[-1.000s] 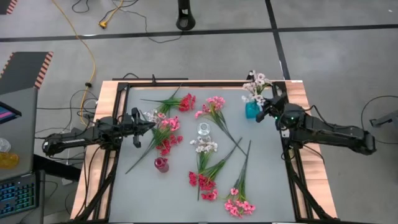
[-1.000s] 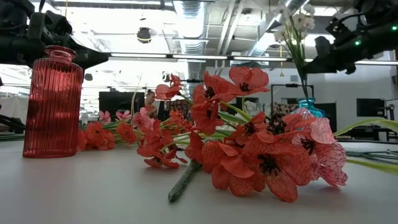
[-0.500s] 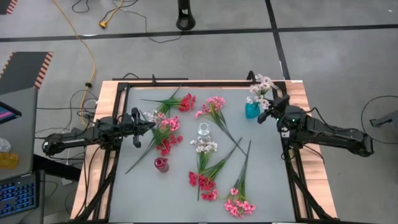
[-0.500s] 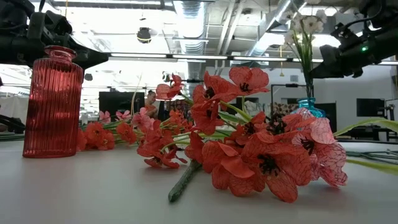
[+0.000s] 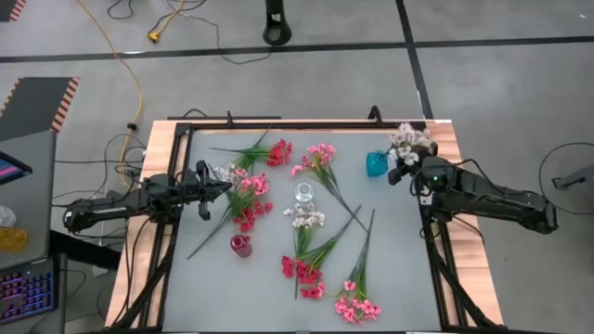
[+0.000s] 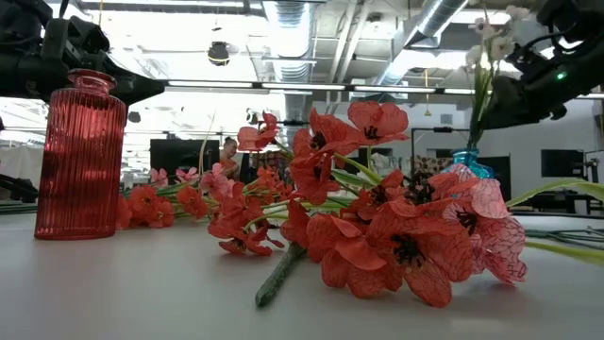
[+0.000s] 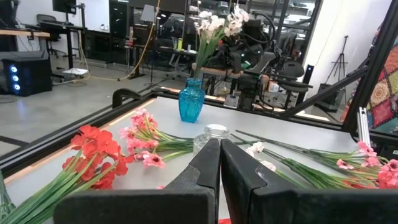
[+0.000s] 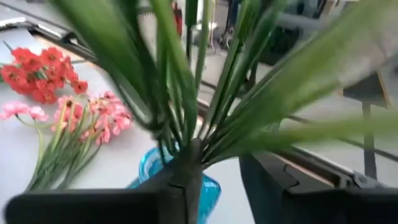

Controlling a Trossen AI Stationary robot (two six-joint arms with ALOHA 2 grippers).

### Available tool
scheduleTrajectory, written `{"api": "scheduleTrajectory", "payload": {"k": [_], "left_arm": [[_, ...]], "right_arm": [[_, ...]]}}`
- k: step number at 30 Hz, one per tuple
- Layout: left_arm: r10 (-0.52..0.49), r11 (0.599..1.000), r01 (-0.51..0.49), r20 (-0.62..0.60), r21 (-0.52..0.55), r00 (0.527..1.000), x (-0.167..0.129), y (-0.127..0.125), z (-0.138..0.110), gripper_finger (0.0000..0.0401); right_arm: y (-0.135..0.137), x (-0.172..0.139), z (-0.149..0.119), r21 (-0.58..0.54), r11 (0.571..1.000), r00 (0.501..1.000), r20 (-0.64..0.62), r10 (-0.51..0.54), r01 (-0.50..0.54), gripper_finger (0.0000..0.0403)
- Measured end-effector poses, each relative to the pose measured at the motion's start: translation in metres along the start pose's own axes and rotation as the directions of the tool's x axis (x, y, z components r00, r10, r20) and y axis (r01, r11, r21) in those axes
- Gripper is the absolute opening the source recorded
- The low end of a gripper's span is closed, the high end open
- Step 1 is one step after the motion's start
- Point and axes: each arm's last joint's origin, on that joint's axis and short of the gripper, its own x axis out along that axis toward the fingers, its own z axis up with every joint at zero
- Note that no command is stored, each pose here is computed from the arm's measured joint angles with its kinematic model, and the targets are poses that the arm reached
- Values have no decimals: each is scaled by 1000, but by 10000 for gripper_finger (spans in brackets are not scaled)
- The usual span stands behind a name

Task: Sort flowers into vase by color
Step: Put the center white flowers into the blue vase

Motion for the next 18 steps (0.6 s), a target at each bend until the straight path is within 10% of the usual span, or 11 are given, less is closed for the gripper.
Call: {"api": "scheduleTrajectory", "payload": {"k": [18], "left_arm": [[-1,1000,1,0,0,1000,0,0,0,0]], "right_arm": [[-5,-12,12,26,998,994,-93,65,-63,195]]}}
